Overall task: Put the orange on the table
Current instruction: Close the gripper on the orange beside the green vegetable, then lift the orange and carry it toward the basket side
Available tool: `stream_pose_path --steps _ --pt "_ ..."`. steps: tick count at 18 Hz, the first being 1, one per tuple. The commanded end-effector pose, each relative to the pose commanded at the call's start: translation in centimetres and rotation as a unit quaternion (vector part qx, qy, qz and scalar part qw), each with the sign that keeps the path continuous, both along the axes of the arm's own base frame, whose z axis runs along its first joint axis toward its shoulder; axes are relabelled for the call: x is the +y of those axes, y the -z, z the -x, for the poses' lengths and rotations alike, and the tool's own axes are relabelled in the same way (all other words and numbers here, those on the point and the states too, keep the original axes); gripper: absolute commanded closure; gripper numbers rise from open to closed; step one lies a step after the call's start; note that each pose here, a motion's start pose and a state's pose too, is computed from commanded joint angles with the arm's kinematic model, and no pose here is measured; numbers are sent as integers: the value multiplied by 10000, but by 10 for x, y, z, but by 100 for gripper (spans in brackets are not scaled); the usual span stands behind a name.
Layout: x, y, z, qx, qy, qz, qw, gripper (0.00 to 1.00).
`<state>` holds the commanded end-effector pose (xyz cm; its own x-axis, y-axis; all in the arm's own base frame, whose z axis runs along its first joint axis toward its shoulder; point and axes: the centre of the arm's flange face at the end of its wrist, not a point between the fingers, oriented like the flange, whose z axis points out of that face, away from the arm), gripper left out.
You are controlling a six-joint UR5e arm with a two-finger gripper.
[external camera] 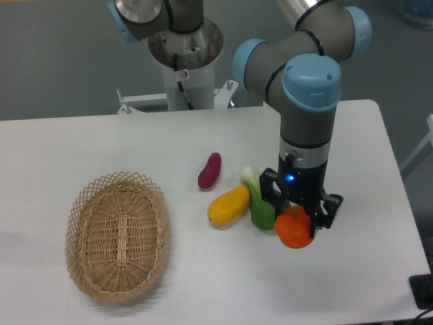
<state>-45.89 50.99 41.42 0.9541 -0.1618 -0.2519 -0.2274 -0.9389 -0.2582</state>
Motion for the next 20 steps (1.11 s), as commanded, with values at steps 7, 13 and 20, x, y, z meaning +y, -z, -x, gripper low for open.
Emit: stream_pose_path --steps 7,13,20 --pt "1 4 0 -32 -31 16 10000 34" --pt "12 22 -4 -216 -289 26 9993 35" --pt "59 82 -29 -752 -1321 -87 9883 35"
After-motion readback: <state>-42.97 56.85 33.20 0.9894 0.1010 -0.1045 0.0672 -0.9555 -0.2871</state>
